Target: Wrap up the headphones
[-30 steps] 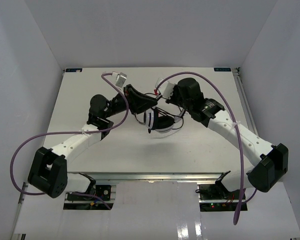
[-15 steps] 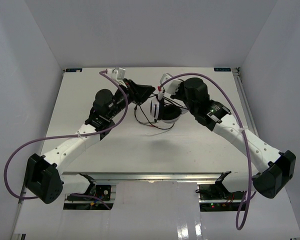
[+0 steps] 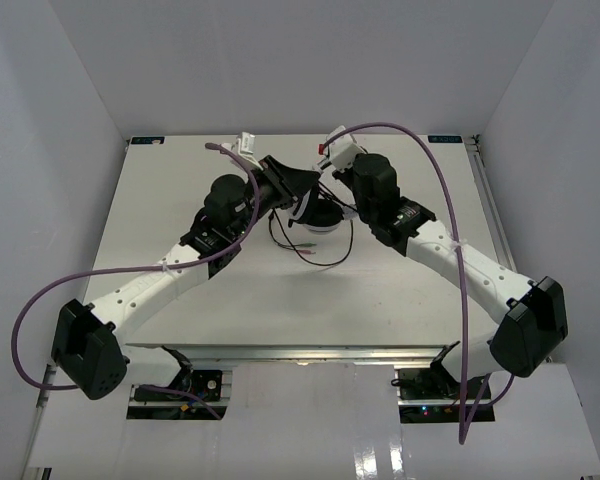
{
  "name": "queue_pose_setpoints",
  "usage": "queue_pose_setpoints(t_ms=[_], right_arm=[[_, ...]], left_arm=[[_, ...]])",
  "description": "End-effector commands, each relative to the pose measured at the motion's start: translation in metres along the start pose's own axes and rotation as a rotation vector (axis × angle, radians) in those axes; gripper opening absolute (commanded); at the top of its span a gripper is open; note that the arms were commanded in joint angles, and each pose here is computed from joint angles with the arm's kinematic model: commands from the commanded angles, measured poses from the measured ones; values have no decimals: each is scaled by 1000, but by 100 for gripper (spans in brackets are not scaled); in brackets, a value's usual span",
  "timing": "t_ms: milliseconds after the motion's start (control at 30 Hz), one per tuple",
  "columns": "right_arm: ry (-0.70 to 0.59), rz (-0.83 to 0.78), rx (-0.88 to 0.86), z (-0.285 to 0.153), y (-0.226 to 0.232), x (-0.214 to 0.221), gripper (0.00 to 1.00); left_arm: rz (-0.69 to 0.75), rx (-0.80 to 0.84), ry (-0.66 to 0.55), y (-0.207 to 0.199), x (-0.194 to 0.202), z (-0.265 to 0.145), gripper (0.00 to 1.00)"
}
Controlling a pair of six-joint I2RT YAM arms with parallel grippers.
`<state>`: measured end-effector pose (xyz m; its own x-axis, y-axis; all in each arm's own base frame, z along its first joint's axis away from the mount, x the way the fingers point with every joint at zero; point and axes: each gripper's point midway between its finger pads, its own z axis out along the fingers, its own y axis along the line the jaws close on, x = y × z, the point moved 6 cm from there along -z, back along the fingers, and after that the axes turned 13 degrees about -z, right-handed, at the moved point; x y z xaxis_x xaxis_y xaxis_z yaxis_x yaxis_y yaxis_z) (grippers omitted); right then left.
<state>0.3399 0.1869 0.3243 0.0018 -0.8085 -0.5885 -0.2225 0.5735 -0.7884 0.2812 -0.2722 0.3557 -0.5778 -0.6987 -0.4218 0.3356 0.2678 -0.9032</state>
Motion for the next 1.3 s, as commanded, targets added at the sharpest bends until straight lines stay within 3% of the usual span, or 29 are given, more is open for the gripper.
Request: queue_pose_setpoints(t_ms=[0, 267, 433, 567, 833, 1100, 1267], right_arm=[[32, 477, 150, 5, -33, -12, 8], [31, 744, 86, 8, -38, -16, 8], [22, 847, 21, 9, -34, -9, 8], [14, 886, 16, 13, -37, -10, 8], [-52, 843, 122, 16, -61, -7, 8], [-137, 1055, -111, 11, -53, -23, 8], [-157, 1127, -133, 14, -79, -21, 8]], left_arm=[[-126, 42, -101, -25, 12, 4, 17], [-111, -4, -185, -26, 27, 23, 25], [-125, -24, -207, -27, 34, 29, 45], [-127, -31, -175, -26, 48, 38, 55], [8, -80, -130, -37, 46, 32, 59], [-60, -75, -9, -22, 80, 44, 70], [-31, -71, 108, -16, 115, 39, 77]])
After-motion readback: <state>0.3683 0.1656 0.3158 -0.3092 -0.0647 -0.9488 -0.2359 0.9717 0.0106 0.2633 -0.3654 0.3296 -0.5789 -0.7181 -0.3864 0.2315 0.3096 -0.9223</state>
